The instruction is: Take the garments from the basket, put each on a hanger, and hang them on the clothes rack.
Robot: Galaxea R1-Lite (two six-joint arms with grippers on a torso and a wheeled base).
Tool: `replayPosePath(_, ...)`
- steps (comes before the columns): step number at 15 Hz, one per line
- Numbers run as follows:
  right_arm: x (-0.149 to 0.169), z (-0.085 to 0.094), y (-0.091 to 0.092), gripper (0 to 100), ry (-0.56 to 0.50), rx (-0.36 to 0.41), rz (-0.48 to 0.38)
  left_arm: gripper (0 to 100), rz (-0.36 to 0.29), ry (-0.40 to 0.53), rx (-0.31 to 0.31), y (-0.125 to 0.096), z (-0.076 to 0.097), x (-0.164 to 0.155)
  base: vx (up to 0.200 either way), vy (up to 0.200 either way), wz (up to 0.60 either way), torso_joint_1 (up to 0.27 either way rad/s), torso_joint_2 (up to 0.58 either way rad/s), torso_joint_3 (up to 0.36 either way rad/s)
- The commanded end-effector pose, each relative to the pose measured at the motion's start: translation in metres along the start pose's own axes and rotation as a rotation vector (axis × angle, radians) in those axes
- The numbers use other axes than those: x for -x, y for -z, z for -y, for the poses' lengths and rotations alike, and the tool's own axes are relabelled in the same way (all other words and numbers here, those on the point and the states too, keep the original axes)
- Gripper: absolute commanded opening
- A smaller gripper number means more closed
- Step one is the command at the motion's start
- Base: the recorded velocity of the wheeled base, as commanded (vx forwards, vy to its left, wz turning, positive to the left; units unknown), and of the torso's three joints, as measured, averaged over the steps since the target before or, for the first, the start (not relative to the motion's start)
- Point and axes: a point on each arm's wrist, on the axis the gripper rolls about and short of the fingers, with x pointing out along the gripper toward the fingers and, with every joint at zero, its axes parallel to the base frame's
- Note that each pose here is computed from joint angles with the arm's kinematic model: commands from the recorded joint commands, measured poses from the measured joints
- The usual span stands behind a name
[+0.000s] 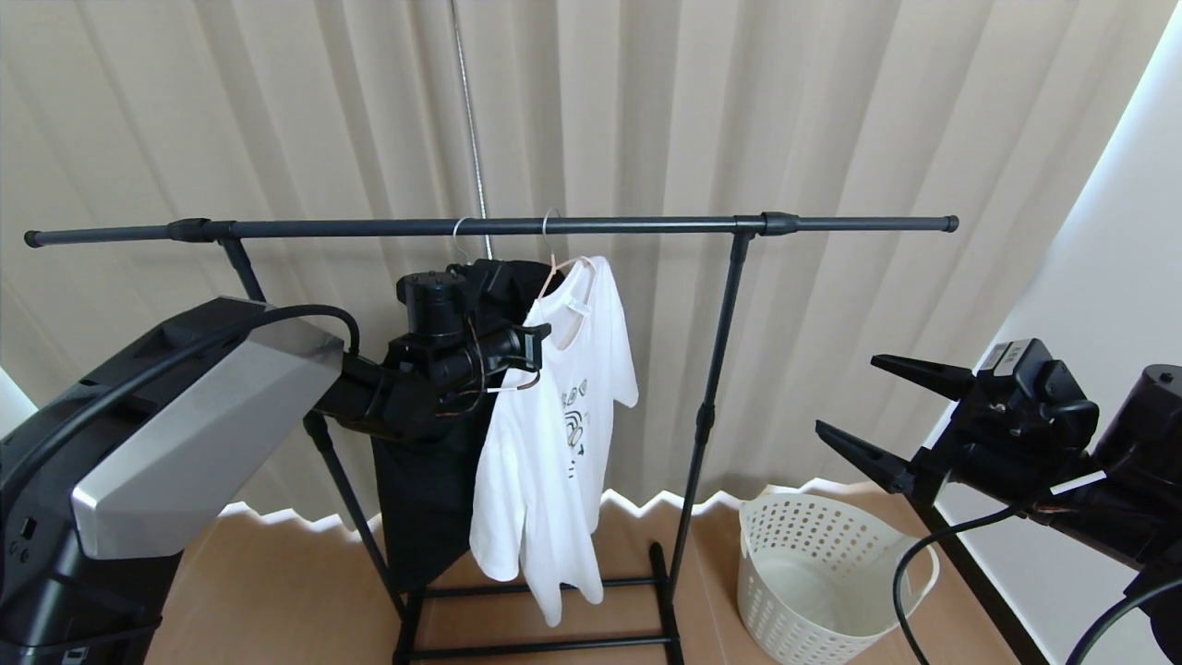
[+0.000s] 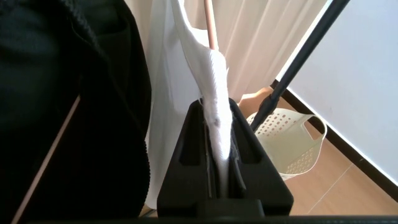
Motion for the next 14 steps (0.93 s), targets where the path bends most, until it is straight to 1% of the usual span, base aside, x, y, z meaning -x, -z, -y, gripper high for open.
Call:
replayPosePath(1, -0.0003, 0.0, 0.0004, 100, -0.001, 0.0, -0.001, 0, -0.005, -0.001, 0.002, 0.0016, -0.0002, 0.0004, 0.0, 0.0, 0.0, 0.0, 0.0, 0.0)
replayPosePath(8, -0.001, -0.0001, 0.0024, 100, -0.002, -0.002, -0.006, 0, -0.023, -0.009, 0.005, 0.0079, -0.0007, 0.0, 0.0, 0.0, 0.0, 0.0, 0.0, 0.0)
replayPosePath(14, -0.0008, -0.0003, 0.0025, 100, -0.002, -0.002, -0.006, 0, -0.022, -0.014, 0.007, 0.0068, -0.0011, 0.0016, 0.0, 0.0, 0.0, 0.0, 0.0, 0.0)
